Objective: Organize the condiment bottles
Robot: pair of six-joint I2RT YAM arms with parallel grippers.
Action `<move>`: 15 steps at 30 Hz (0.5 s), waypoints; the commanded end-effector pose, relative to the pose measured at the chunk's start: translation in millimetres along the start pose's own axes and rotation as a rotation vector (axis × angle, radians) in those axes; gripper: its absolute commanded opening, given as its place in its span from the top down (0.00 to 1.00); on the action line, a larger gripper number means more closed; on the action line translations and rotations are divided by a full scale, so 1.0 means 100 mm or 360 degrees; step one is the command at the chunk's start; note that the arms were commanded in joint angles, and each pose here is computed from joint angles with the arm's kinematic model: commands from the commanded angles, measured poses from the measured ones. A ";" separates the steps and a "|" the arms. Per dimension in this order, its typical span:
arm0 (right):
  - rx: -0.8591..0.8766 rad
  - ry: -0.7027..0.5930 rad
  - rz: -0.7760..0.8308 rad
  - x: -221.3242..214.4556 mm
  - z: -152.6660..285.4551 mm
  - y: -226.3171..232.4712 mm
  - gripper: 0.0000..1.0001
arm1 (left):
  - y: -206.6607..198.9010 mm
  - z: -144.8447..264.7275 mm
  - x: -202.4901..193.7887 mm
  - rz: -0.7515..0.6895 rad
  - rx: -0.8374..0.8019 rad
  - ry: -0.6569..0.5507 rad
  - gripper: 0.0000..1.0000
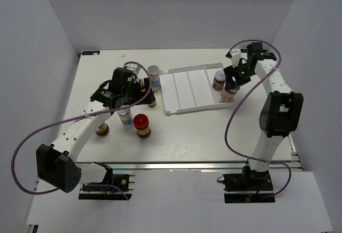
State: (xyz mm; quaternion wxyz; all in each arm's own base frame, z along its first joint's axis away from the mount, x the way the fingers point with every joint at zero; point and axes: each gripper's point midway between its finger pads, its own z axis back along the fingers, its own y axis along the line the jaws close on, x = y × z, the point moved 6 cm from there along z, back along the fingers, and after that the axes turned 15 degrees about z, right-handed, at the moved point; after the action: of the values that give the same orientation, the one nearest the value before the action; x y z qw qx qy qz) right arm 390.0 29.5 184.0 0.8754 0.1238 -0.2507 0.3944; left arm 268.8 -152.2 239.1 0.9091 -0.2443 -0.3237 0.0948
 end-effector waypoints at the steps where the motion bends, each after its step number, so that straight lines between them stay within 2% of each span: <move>1: -0.0096 -0.0190 0.0121 0.49 0.10 -0.07 1.00 | -0.14 0.08 0.05 0.0019 -0.0031 -0.0057 0.02; 7: -0.0223 -0.0084 0.0224 0.66 -0.16 -0.13 1.00 | -0.20 0.06 -0.03 0.0011 -0.0013 -0.0048 0.02; 10: -0.0258 0.0005 0.0272 0.62 -0.31 -0.11 0.95 | -0.25 0.05 -0.02 -0.0003 0.0008 -0.0067 0.02; 15: -0.0254 0.0093 0.0272 0.48 -0.39 -0.07 0.77 | -0.31 0.04 -0.04 -0.0033 0.0043 -0.0073 0.02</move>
State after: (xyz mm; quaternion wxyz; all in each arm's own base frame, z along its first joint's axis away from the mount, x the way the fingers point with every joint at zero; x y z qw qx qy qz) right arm 428.7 77.8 165.5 0.8560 0.0499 -0.2432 0.4534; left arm 260.6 -177.2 239.8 0.9138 -0.2309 -0.3225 0.0879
